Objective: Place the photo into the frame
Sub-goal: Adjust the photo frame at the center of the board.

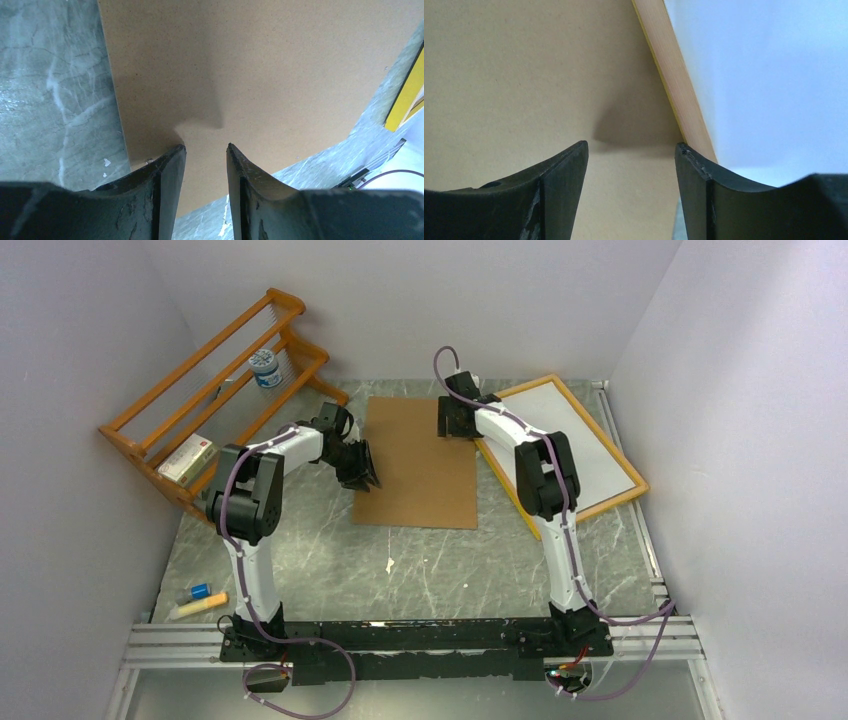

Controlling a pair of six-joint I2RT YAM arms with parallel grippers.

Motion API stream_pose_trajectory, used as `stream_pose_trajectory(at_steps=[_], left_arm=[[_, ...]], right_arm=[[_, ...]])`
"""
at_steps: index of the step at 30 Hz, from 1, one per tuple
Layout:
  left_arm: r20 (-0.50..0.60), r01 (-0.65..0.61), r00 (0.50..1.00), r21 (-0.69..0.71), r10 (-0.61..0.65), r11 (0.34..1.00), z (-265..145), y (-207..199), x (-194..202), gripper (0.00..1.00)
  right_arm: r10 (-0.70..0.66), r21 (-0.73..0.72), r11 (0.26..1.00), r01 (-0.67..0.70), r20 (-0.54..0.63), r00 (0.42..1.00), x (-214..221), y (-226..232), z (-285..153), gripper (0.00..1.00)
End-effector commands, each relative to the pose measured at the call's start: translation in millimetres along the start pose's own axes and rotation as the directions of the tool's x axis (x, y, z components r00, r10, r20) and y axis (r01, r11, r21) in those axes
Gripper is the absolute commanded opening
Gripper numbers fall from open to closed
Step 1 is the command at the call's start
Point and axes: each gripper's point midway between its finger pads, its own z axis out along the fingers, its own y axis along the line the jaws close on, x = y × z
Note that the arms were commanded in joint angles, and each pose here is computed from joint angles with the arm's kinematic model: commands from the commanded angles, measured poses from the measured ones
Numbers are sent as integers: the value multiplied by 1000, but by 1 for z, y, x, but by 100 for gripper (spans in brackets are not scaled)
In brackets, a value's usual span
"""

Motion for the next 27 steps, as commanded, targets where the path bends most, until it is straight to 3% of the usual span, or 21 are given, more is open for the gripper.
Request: stream_pose_trajectory(at_steps=[1, 9, 16, 27], left_arm=[[-164, 28, 984, -240, -69, 970, 28, 65, 53, 45], [-160, 33, 984, -239, -73, 970, 28, 65, 52, 45], [-163, 31, 984, -244, -73, 969, 27, 66, 54, 45], [-167, 30, 983, -243, -72, 970, 27, 67, 56, 45]], right_arm=[[-60, 73, 996, 50, 136, 989, -48, -33, -42, 66], [-187, 214, 963, 165, 89, 978, -41, -62, -42, 66], [-263, 164, 952, 260, -1, 965, -20, -58, -28, 64], [-261, 97, 958, 269, -92, 961, 9, -53, -18, 40]])
